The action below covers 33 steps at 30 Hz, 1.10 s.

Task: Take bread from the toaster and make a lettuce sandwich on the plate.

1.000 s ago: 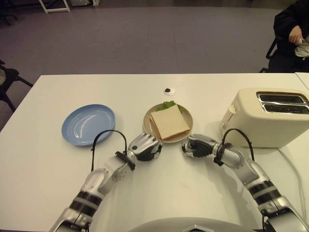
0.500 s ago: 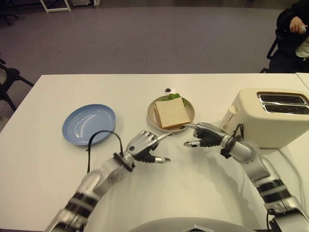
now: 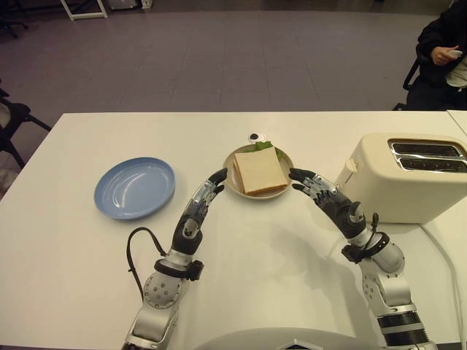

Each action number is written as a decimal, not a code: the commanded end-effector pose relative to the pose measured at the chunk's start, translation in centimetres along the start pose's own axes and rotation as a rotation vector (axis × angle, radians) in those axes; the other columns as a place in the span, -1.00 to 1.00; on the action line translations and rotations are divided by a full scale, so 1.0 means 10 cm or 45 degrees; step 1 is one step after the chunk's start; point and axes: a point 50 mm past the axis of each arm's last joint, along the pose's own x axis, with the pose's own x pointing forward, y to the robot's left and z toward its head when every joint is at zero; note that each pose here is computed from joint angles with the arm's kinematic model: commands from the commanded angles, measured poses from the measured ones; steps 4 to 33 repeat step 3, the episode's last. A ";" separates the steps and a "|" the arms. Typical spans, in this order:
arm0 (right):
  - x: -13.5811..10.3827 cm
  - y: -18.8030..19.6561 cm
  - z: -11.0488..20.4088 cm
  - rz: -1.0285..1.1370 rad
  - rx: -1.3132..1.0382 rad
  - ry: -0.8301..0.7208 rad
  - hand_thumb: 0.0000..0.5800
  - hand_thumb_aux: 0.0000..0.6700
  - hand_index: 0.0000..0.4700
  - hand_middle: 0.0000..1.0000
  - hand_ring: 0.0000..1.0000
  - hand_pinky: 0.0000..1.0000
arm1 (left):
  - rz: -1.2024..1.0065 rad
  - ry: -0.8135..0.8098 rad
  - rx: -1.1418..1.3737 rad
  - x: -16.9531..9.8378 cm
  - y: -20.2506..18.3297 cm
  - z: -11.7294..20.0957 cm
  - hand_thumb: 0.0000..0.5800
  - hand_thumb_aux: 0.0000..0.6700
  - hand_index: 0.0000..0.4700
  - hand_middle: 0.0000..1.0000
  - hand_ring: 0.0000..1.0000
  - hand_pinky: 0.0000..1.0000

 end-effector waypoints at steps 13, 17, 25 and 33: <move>-0.01 0.03 -0.01 0.058 0.069 -0.044 -1.00 -1.00 -1.00 -1.00 -1.00 -1.00 | 0.005 0.009 -0.016 -0.05 0.03 0.00 -1.00 -1.00 -1.00 -1.00 -1.00 -1.00; -0.01 0.03 -0.01 0.058 0.069 -0.044 -1.00 -1.00 -1.00 -1.00 -1.00 -1.00 | 0.005 0.009 -0.016 -0.05 0.03 0.00 -1.00 -1.00 -1.00 -1.00 -1.00 -1.00; -0.01 0.03 -0.01 0.058 0.069 -0.044 -1.00 -1.00 -1.00 -1.00 -1.00 -1.00 | 0.005 0.009 -0.016 -0.05 0.03 0.00 -1.00 -1.00 -1.00 -1.00 -1.00 -1.00; -0.01 0.03 -0.01 0.058 0.069 -0.044 -1.00 -1.00 -1.00 -1.00 -1.00 -1.00 | 0.005 0.009 -0.016 -0.05 0.03 0.00 -1.00 -1.00 -1.00 -1.00 -1.00 -1.00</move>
